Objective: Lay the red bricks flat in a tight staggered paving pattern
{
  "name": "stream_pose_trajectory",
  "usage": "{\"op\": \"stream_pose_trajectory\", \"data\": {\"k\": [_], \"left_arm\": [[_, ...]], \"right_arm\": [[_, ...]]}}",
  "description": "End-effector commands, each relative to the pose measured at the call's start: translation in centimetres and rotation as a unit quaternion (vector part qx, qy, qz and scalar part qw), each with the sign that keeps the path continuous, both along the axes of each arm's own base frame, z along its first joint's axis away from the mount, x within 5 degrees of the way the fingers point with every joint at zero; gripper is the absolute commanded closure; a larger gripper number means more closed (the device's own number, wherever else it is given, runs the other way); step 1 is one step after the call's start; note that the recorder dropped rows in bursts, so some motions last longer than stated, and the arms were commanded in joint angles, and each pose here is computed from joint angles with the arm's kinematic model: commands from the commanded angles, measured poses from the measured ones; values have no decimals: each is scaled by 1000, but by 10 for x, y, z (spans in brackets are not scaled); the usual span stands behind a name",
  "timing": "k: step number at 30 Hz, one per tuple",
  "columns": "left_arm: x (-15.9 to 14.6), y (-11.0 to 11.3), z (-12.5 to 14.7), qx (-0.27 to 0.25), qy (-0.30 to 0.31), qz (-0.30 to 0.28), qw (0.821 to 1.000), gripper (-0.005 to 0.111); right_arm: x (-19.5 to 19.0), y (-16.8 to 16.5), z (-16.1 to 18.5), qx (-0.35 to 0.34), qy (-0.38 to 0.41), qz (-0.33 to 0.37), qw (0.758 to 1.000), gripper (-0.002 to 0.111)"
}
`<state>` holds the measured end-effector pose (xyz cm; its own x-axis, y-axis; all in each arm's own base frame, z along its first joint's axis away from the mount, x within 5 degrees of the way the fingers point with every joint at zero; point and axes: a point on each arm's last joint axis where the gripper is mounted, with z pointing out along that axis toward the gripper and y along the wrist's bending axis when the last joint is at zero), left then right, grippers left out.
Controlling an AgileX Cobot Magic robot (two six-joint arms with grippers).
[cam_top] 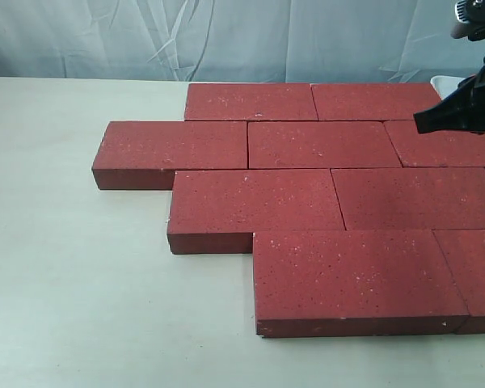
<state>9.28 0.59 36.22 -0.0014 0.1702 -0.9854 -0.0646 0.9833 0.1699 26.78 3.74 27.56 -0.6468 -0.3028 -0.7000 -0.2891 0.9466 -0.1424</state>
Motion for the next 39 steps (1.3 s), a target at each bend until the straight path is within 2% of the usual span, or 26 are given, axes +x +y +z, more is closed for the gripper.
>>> {"op": "stream_pose_trajectory", "data": {"k": [1, 7, 14, 27, 30, 39], "left_arm": [[-4, 0, -31, -6, -24, 0, 1000, 106], [-19, -2, -74, -5, -27, -7, 1000, 106], [-39, -2, -105, -1, -38, 5, 999, 106], [-37, -1, -156, -41, -3, 10, 999, 106], [-37, -1, -155, -41, -6, 9, 999, 106], [-37, -1, -166, -56, 51, 15, 997, 106]], "right_arm": [[0, -1, 2, 1, -9, -2, 1000, 109], [0, -1, 2, 2, -9, -2, 1000, 109], [0, -1, 2, 2, -9, -2, 1000, 109], [0, -1, 2, 2, -10, -3, 1000, 109], [0, -1, 2, 2, -10, -3, 1000, 109], [0, -1, 2, 2, -10, -3, 1000, 109]]}}
